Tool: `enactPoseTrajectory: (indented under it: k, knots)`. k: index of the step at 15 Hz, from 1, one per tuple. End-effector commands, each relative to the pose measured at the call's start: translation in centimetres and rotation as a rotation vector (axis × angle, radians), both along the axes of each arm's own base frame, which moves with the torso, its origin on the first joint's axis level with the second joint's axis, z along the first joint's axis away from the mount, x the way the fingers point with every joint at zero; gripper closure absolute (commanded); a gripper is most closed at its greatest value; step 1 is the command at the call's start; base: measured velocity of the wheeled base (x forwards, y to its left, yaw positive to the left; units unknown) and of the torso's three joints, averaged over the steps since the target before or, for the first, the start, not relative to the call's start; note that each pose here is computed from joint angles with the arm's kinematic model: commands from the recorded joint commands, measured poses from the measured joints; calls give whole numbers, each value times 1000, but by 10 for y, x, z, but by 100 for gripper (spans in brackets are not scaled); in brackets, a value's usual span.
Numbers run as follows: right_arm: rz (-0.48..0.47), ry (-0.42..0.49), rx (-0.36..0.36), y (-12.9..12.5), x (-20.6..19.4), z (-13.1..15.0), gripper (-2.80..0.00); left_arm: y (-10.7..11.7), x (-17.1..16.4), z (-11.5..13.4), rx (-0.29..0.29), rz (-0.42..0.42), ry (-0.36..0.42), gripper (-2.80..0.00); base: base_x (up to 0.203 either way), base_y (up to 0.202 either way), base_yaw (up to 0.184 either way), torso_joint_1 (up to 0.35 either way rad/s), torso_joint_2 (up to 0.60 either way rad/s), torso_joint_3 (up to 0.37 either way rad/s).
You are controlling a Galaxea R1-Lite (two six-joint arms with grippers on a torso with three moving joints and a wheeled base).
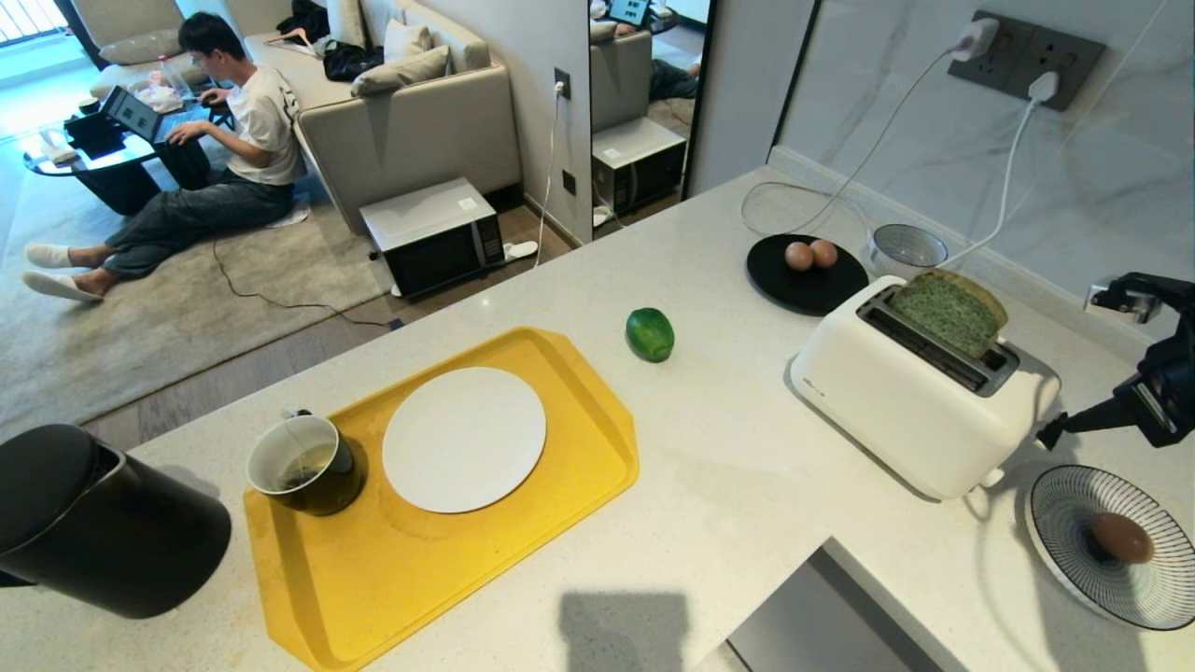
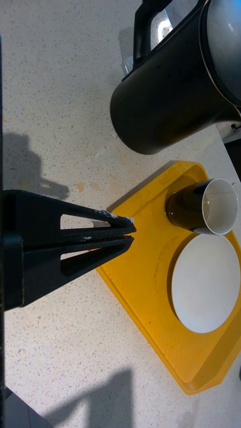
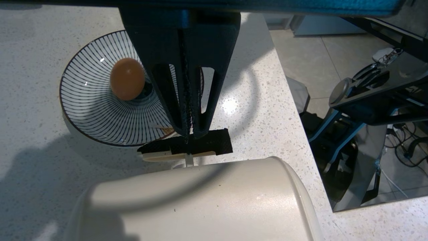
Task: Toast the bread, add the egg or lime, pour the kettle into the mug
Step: Use a bread toaster
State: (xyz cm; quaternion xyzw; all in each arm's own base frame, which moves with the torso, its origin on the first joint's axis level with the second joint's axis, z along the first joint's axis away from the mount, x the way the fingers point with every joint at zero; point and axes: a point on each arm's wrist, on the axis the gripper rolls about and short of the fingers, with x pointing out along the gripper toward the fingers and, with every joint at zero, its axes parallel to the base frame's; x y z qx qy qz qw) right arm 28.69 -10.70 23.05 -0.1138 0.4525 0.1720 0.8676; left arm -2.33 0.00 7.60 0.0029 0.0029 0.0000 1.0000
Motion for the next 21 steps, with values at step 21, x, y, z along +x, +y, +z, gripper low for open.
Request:
enactPoseTrajectory:
  k: [21]
  knots:
    - [27, 47, 11, -4, 34, -42, 0, 0, 0, 0, 0, 0, 2, 0, 0, 0, 0, 0, 0, 0]
